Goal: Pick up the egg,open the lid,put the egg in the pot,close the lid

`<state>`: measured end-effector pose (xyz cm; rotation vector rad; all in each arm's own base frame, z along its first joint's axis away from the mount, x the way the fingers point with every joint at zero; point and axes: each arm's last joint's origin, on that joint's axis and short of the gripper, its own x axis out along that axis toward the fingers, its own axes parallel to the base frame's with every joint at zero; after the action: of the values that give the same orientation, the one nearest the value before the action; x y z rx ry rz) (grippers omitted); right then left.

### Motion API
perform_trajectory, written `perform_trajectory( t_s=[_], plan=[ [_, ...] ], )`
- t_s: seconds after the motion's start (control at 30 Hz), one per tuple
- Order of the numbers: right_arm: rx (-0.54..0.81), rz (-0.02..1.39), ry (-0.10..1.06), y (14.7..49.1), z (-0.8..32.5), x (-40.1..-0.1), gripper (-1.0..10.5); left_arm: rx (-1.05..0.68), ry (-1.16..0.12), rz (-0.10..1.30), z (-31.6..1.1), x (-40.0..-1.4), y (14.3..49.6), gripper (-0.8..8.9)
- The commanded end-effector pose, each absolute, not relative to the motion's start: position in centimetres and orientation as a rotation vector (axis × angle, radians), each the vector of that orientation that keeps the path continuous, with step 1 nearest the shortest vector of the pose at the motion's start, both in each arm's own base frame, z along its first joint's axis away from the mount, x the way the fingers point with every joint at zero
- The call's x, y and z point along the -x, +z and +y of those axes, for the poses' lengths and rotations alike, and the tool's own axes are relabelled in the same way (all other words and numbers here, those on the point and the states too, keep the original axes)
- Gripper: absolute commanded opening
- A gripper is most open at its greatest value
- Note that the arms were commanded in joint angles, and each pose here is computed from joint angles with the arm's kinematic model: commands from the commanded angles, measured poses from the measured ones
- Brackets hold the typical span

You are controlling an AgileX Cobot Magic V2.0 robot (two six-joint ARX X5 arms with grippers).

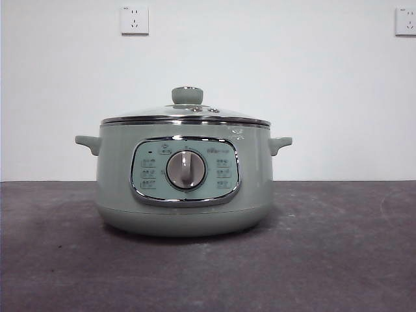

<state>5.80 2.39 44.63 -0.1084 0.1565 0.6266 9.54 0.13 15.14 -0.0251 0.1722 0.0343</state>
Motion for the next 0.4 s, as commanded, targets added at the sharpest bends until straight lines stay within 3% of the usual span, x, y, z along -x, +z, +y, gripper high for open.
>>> perform_trajectory(
  t_s=[0.03,0.2,0.4],
  plan=[
    [0.134,0.083,0.574,41.5,2.2,-6.5,0.0,0.032,0.034,0.181,0.1,-9.6,14.7,-0.03],
    [0.145,-0.052,0.544,36.0,2.1,-7.3,0.0,0.032,0.034,0.180,0.1,-9.6,14.7,-0.03],
    [0.149,-0.078,0.541,29.1,2.3,-8.4,0.0,0.032,0.034,0.180,0.1,-9.6,14.7,-0.03]
  ],
)
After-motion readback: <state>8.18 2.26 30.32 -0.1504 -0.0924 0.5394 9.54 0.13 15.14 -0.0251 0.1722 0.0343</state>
